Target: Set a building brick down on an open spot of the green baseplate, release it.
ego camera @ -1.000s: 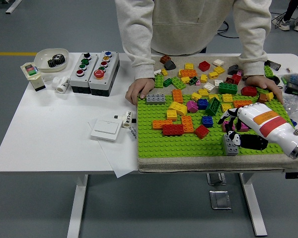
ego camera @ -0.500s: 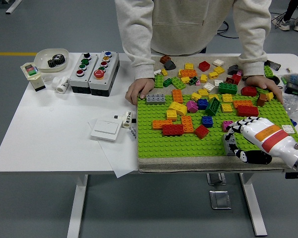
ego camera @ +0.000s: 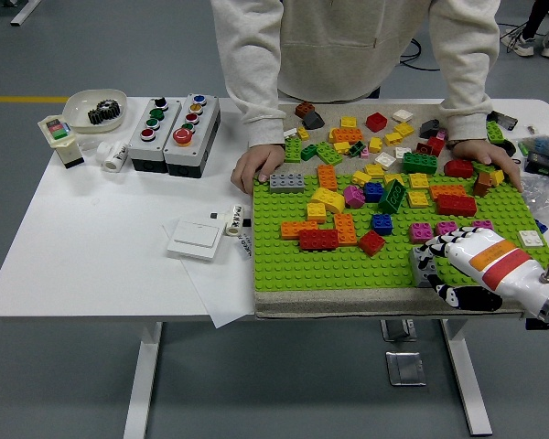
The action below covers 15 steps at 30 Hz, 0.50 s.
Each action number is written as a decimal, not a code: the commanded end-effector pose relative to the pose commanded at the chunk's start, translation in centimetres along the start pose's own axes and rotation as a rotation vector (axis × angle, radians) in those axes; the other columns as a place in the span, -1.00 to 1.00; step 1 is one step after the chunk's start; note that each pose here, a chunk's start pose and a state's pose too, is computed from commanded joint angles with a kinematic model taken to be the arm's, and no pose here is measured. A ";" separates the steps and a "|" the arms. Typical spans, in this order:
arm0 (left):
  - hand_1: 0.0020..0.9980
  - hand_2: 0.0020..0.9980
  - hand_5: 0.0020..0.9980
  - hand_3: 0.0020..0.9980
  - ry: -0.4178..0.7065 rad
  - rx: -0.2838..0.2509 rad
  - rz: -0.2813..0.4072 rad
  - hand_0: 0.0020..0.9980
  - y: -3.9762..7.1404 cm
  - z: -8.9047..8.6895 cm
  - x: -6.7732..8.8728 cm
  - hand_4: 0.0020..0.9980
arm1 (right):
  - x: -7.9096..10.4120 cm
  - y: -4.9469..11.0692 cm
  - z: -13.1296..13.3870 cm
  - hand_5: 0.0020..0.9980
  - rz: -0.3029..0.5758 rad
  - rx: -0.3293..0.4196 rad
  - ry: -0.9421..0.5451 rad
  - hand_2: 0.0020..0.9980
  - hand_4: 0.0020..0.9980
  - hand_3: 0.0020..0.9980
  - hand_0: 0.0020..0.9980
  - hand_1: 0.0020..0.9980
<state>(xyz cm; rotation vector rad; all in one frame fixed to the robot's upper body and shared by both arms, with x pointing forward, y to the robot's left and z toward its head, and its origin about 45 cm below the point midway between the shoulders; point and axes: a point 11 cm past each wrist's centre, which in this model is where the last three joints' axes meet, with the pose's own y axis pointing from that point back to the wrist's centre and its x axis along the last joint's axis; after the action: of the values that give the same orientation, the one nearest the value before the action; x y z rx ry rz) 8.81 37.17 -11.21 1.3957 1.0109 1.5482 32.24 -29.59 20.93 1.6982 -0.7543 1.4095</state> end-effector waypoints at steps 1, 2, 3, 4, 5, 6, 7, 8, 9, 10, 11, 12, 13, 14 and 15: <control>0.36 0.29 0.19 0.09 0.000 -0.001 0.000 0.21 0.0 0.0 0.0 0.12 | -0.1 0.0 0.1 -0.27 -0.004 -0.003 0.002 0.45 -0.09 0.21 0.41 0.31; 0.36 0.29 0.19 0.09 0.000 -0.001 0.000 0.21 0.0 0.0 0.0 0.12 | -0.2 0.0 0.2 -0.27 -0.006 -0.004 0.003 0.45 -0.09 0.21 0.41 0.31; 0.36 0.29 0.19 0.09 0.001 -0.001 0.000 0.21 0.0 0.0 0.0 0.12 | -0.2 0.0 0.3 -0.27 -0.010 -0.006 0.005 0.45 -0.09 0.21 0.41 0.31; 0.36 0.29 0.19 0.09 0.001 -0.001 -0.001 0.21 0.0 0.1 0.0 0.12 | -0.3 0.0 0.3 -0.27 -0.011 -0.007 0.005 0.45 -0.09 0.21 0.41 0.31; 0.36 0.29 0.19 0.09 0.000 -0.002 -0.001 0.21 0.0 0.1 0.0 0.12 | -0.3 0.0 0.4 -0.27 -0.014 -0.010 0.006 0.45 -0.09 0.21 0.41 0.31; 0.36 0.29 0.19 0.09 0.000 -0.003 -0.001 0.21 0.0 0.1 0.0 0.12 | -0.4 -0.1 0.5 -0.27 -0.016 -0.012 0.006 0.45 -0.09 0.21 0.41 0.31; 0.36 0.29 0.19 0.09 -0.001 -0.003 -0.001 0.21 0.0 0.1 0.0 0.12 | -0.5 -0.1 0.5 -0.30 -0.019 -0.013 0.005 0.43 -0.12 0.21 0.40 0.31; 0.36 0.29 0.19 0.09 -0.001 -0.003 -0.001 0.21 0.0 0.1 0.0 0.12 | -0.5 -0.1 0.5 -0.30 -0.020 -0.013 0.005 0.43 -0.12 0.21 0.40 0.31; 0.36 0.29 0.19 0.09 -0.001 -0.003 -0.001 0.21 0.0 0.2 0.0 0.12 | -0.6 -0.1 0.6 -0.30 -0.025 -0.013 0.004 0.43 -0.12 0.21 0.40 0.31; 0.36 0.29 0.19 0.09 -0.001 -0.003 -0.001 0.21 0.0 0.2 0.0 0.12 | -0.7 -0.1 0.6 -0.30 -0.028 -0.014 0.004 0.43 -0.12 0.21 0.40 0.31; 0.36 0.29 0.19 0.09 -0.001 -0.004 -0.002 0.21 0.0 0.2 0.0 0.12 | -0.8 -0.1 0.6 -0.30 -0.033 -0.014 0.002 0.43 -0.12 0.21 0.40 0.31; 0.36 0.29 0.19 0.09 -0.001 -0.004 -0.002 0.21 0.0 0.2 0.0 0.12 | -0.9 -0.1 0.6 -0.30 -0.036 -0.015 0.003 0.43 -0.12 0.21 0.40 0.31; 0.36 0.29 0.19 0.09 -0.002 -0.004 -0.002 0.21 0.0 0.2 0.0 0.12 | -1.0 -0.1 0.7 -0.31 -0.038 -0.015 0.003 0.40 -0.13 0.21 0.39 0.28; 0.36 0.29 0.19 0.09 -0.002 -0.004 -0.002 0.21 0.0 0.2 0.0 0.12 | -1.0 -0.1 0.7 -0.31 -0.039 -0.015 0.003 0.40 -0.13 0.21 0.39 0.28; 0.36 0.29 0.19 0.09 -0.002 -0.004 -0.002 0.21 0.0 0.2 0.0 0.12 | -1.0 -0.1 0.7 -0.31 -0.039 -0.015 0.003 0.40 -0.13 0.21 0.39 0.28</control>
<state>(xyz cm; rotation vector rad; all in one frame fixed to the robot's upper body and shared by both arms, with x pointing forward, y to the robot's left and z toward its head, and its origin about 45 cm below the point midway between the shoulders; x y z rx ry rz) 9.03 37.15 -11.17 1.3928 1.0073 1.5464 32.46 -30.15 19.88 1.6897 -0.7243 1.3759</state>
